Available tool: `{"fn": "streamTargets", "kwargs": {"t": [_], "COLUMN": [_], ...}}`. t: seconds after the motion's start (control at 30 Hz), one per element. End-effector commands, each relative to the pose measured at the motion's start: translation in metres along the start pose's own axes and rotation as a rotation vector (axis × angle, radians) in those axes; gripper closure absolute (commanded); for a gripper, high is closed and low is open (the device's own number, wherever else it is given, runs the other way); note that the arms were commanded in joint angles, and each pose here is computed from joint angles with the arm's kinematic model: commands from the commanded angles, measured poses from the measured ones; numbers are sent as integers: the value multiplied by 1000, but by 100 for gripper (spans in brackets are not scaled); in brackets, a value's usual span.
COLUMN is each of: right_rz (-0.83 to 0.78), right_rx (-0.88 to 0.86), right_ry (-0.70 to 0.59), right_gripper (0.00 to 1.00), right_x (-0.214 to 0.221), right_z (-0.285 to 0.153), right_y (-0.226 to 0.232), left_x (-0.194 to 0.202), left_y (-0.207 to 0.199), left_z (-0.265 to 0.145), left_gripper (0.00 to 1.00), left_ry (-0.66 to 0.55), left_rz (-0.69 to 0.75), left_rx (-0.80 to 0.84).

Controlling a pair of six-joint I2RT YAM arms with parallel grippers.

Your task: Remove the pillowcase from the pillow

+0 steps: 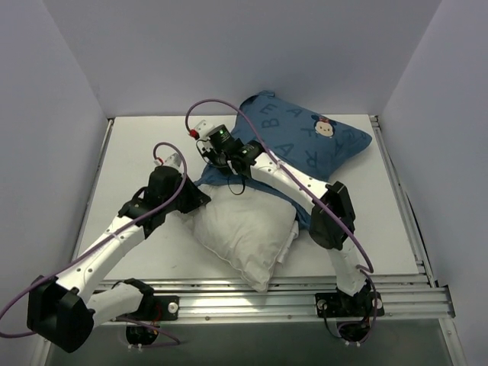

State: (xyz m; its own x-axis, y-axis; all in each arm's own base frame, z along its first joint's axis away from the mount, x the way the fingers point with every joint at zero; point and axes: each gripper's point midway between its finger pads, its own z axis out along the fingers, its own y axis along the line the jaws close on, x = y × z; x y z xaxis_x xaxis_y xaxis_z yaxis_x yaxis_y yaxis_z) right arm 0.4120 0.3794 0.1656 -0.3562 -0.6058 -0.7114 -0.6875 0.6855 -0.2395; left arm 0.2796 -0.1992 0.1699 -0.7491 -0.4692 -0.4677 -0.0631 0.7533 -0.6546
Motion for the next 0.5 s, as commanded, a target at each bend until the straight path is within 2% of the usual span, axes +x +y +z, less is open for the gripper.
{"fn": "streamTargets", "kwargs": {"t": [0.0, 0.03, 0.23, 0.37, 0.47], "right_rz": [25, 62, 293, 482, 585], "right_rx": [284, 339, 610, 780, 831], "right_ry": [137, 124, 47, 30, 41], "right_gripper": [97, 100, 100, 100, 100], "right_x": [35, 34, 20, 40, 56], "right_z": [1, -1, -37, -65, -73], "right_y": [-68, -88, -188, -269, -301], "left_x": [12, 10, 20, 26, 27], "left_y": [-4, -11, -35, -39, -41], "left_z": [-29, -38, -83, -109, -125], "left_gripper": [98, 98, 98, 98, 98], "left_ry": [38, 24, 12, 10, 1], "left_rz": [83, 99, 165, 180, 170], "left_rx": [-9, 9, 69, 89, 119]}}
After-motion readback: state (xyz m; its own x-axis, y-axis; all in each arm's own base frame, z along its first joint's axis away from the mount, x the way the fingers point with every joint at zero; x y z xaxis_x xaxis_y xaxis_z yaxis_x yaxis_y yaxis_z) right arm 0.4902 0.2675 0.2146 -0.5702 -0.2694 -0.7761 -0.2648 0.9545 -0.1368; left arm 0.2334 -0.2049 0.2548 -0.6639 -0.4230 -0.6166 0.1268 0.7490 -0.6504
